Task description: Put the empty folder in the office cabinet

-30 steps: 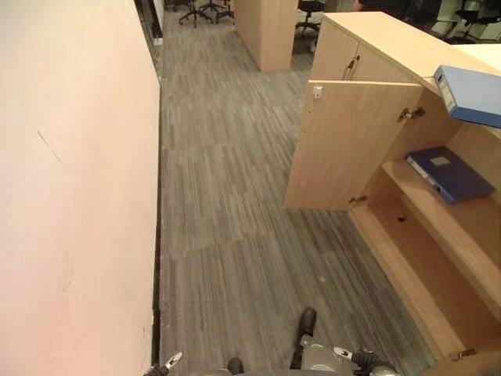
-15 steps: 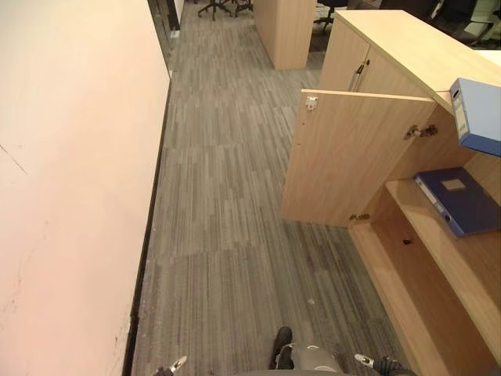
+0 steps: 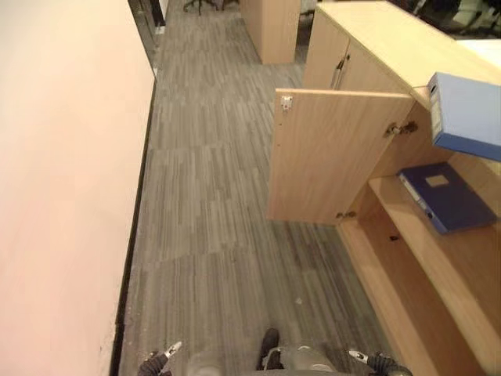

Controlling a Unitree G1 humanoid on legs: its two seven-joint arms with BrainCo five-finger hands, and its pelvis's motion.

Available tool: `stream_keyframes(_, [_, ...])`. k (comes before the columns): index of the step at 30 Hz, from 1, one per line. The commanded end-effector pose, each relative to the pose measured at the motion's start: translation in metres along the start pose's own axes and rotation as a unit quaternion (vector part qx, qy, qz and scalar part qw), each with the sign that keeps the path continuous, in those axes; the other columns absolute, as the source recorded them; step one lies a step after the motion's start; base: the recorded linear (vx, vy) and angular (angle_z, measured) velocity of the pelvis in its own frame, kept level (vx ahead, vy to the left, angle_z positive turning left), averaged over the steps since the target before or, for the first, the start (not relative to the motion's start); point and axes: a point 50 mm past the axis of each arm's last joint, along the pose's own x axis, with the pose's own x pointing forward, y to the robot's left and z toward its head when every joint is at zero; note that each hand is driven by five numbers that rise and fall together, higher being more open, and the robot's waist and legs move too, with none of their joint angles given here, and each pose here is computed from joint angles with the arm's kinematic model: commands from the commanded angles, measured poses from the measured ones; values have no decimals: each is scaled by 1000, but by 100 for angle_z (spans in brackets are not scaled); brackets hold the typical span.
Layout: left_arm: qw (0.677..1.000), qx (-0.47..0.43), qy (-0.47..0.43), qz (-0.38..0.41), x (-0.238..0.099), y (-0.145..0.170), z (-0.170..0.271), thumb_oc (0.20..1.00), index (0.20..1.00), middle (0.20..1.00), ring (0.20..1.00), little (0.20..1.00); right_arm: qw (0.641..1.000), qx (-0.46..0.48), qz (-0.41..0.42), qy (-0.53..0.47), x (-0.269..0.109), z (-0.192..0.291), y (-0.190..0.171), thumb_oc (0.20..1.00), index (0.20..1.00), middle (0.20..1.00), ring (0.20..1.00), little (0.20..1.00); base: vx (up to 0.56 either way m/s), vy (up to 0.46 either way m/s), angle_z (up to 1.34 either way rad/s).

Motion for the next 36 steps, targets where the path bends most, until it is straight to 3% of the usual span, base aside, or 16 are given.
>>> stream_keyframes(1, [999,-23,-37,15,2,6,18,1000,1000,1000,1000,1000,999,15,-33,-1,1,3,-19,1000,1000,1000,1000,1000,170,56,-5])
stream_keyframes(11, [996,-82,-25,28,0,3,5,1000,1000,1000,1000,1000,1000,6,-29,8,0,-8,-13,1000,1000,1000,1000,1000,230,129,-37])
stream_keyframes(36, [996,53,-71,-8,4,-2,41,1000,1000,1000,1000,1000,999,33,-2,-41,1,28,4,1000,1000,1000,1000,1000,65,157,-60])
